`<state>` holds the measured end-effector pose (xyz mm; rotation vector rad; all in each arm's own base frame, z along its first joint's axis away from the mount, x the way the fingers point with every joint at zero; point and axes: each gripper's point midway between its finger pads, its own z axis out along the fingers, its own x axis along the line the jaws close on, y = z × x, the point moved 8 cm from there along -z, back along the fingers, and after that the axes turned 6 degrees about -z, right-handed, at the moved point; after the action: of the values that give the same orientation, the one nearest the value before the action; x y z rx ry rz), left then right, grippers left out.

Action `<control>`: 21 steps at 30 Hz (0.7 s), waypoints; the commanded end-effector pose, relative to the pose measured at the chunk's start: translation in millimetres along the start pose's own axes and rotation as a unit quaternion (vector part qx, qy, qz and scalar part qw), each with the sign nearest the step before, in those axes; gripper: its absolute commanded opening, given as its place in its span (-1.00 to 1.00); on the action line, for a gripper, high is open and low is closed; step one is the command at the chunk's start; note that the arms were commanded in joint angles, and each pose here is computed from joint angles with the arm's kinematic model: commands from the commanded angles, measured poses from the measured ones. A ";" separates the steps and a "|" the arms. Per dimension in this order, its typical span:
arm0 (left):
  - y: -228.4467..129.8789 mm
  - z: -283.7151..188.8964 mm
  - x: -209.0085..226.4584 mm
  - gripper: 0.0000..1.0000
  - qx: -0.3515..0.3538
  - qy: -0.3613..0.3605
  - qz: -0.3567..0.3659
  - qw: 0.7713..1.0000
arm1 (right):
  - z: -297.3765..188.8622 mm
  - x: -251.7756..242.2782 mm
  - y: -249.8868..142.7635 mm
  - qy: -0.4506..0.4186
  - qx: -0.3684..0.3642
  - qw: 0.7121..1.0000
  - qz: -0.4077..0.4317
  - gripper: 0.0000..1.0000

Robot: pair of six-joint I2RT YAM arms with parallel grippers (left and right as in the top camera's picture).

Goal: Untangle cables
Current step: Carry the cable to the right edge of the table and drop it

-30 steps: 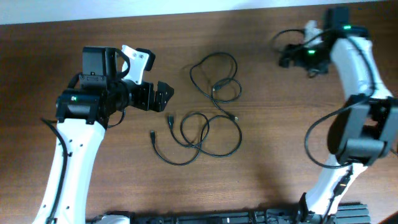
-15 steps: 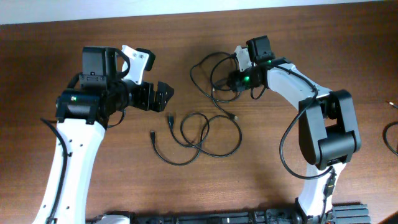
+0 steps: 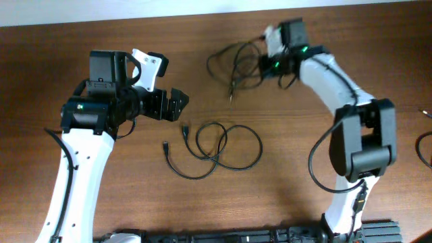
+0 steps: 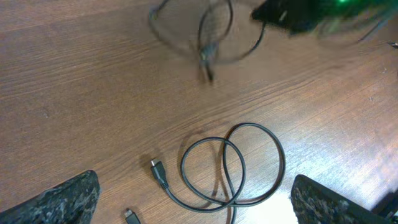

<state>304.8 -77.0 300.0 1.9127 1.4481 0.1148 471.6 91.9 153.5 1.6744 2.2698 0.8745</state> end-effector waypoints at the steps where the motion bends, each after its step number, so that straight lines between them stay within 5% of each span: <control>1: 1.8 -4.6 -1.7 0.97 -0.008 -0.006 0.011 1.000 | -73.4 -25.7 57.1 -0.032 -0.088 0.995 0.015 -0.92; 8: 1.8 -4.6 -1.7 0.97 -0.008 -0.006 0.011 1.000 | -223.2 -102.8 78.7 -0.274 -0.095 0.952 0.097 -0.92; 21: 1.8 -4.6 -1.7 0.97 -0.008 -0.006 0.011 1.000 | -343.5 -251.1 -49.7 -0.431 -0.020 0.844 0.317 -0.92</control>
<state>304.8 -77.2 300.0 1.9121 1.4463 0.1122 379.0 -245.2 340.2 2.1859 1.2284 0.1552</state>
